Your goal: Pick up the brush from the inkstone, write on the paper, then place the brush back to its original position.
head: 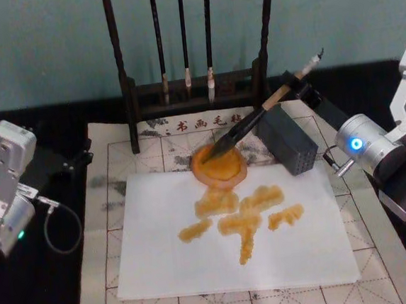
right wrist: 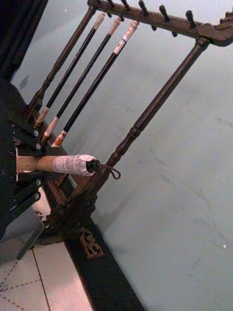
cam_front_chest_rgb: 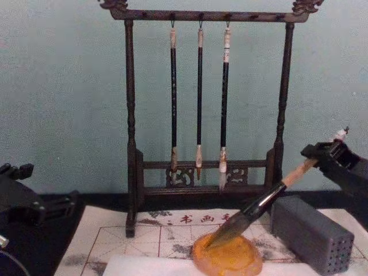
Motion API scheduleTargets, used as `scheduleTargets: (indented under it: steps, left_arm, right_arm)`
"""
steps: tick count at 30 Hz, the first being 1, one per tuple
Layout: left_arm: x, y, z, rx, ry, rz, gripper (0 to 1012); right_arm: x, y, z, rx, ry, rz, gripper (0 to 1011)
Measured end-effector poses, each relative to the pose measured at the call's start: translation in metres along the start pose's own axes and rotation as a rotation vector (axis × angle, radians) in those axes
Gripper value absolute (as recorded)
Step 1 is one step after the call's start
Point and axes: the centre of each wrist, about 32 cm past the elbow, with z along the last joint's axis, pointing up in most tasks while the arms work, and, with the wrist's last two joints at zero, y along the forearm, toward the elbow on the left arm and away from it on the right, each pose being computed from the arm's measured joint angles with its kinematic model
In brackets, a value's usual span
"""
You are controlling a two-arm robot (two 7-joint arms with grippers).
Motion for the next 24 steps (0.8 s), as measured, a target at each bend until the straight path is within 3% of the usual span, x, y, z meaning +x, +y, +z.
scheduleTargets:
  steps: [24]
  left_arm:
    - [0.0, 0.0, 0.0, 0.0, 0.0, 0.0, 1001]
  right_arm:
    - [-0.0003, 0.0026, -0.0054, -0.008, -0.001, -0.017, 194]
